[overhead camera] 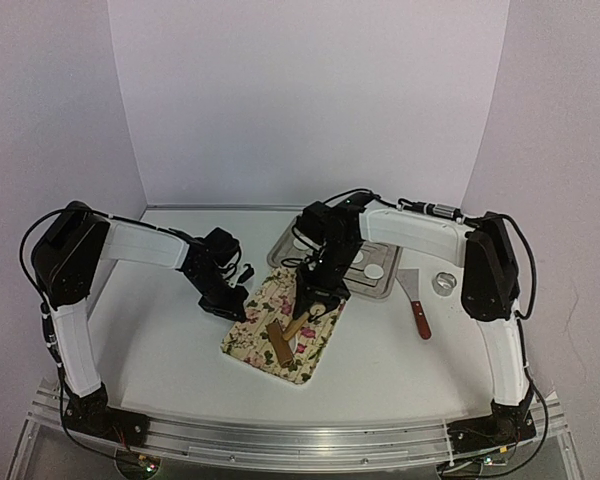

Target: Roll out the dumpling wrappers from the dough

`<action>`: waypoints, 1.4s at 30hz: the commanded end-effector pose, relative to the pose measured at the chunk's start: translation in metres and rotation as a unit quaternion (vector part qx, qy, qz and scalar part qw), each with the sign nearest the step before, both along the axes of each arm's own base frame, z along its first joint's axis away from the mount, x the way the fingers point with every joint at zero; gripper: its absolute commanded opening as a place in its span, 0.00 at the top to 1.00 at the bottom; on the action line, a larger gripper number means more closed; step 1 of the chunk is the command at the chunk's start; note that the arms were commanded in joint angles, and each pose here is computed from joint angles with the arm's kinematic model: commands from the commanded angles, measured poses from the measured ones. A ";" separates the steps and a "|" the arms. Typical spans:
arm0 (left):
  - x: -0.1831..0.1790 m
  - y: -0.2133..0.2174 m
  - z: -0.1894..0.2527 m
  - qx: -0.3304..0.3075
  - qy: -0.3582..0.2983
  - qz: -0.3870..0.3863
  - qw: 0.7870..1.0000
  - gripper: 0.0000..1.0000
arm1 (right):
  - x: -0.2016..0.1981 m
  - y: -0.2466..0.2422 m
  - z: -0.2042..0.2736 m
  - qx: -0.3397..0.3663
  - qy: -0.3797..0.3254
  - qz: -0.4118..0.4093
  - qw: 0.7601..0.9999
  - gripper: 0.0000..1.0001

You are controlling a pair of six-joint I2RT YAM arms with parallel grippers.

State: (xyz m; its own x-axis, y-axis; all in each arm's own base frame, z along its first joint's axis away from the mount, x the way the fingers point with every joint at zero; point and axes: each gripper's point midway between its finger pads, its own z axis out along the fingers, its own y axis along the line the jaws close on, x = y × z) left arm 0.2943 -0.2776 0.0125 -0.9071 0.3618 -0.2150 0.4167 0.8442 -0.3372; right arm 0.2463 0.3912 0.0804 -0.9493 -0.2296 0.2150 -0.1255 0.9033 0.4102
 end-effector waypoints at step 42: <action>0.001 0.040 -0.021 0.062 0.015 0.045 0.997 1.00 | -0.013 -0.212 -0.088 -0.387 0.029 -0.019 0.921 1.00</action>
